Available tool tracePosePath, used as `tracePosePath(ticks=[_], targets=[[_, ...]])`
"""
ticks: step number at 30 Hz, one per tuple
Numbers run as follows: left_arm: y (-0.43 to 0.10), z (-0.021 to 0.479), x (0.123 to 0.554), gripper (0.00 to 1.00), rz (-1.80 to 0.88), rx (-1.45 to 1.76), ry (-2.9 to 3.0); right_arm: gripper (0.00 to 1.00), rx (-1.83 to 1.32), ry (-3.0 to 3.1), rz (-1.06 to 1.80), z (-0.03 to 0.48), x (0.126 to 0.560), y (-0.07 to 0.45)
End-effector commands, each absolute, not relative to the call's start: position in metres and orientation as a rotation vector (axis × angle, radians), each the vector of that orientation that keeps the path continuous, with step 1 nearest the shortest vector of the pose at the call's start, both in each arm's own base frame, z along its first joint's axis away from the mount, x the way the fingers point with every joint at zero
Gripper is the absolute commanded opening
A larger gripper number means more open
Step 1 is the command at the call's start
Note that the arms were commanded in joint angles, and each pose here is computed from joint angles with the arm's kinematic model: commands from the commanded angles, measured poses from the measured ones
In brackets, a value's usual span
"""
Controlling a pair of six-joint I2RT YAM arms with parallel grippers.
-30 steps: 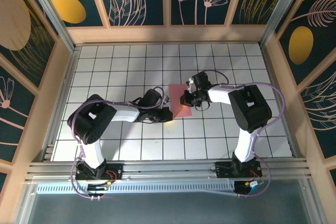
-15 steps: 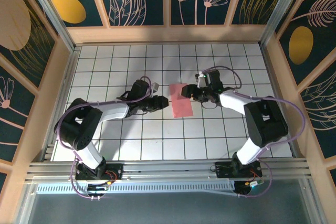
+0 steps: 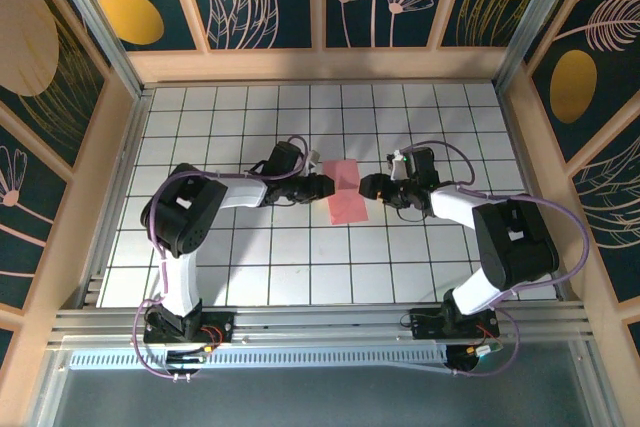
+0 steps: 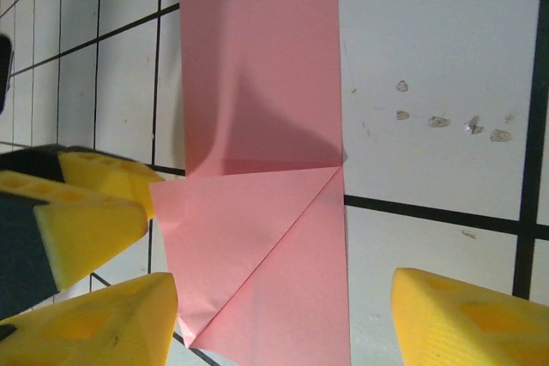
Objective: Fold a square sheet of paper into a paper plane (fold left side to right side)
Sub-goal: Fold the triangle a second time at the center of the table, then turn over the paper at the center of the table.
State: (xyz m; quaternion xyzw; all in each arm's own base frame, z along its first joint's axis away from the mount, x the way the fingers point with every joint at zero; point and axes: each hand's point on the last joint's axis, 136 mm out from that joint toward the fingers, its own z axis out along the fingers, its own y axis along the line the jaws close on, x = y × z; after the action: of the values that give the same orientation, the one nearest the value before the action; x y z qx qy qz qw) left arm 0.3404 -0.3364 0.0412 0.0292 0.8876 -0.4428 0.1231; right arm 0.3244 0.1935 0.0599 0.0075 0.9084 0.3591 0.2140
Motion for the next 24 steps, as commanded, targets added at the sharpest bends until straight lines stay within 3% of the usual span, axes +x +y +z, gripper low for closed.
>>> tracePosePath(ticks=[1,10,15,19,24], targets=[[-0.342,0.039,0.343,0.34,-1.315,0.132,2.581,0.65,-0.040,2.466,1.029,0.072,0.324,0.196],[-0.338,0.038,0.347,0.09,-1.275,0.115,2.554,0.58,-0.078,2.458,1.107,0.074,0.323,0.206],[-0.327,0.063,0.347,0.05,-1.277,0.050,2.430,0.56,-0.093,2.417,1.193,0.080,0.321,0.218],[-0.322,0.081,0.346,0.03,-1.325,-0.004,2.329,0.64,-0.079,2.369,1.271,0.086,0.322,0.227],[-0.317,0.093,0.346,0.02,-1.350,-0.036,2.260,0.65,-0.086,2.372,1.298,0.081,0.327,0.241]])
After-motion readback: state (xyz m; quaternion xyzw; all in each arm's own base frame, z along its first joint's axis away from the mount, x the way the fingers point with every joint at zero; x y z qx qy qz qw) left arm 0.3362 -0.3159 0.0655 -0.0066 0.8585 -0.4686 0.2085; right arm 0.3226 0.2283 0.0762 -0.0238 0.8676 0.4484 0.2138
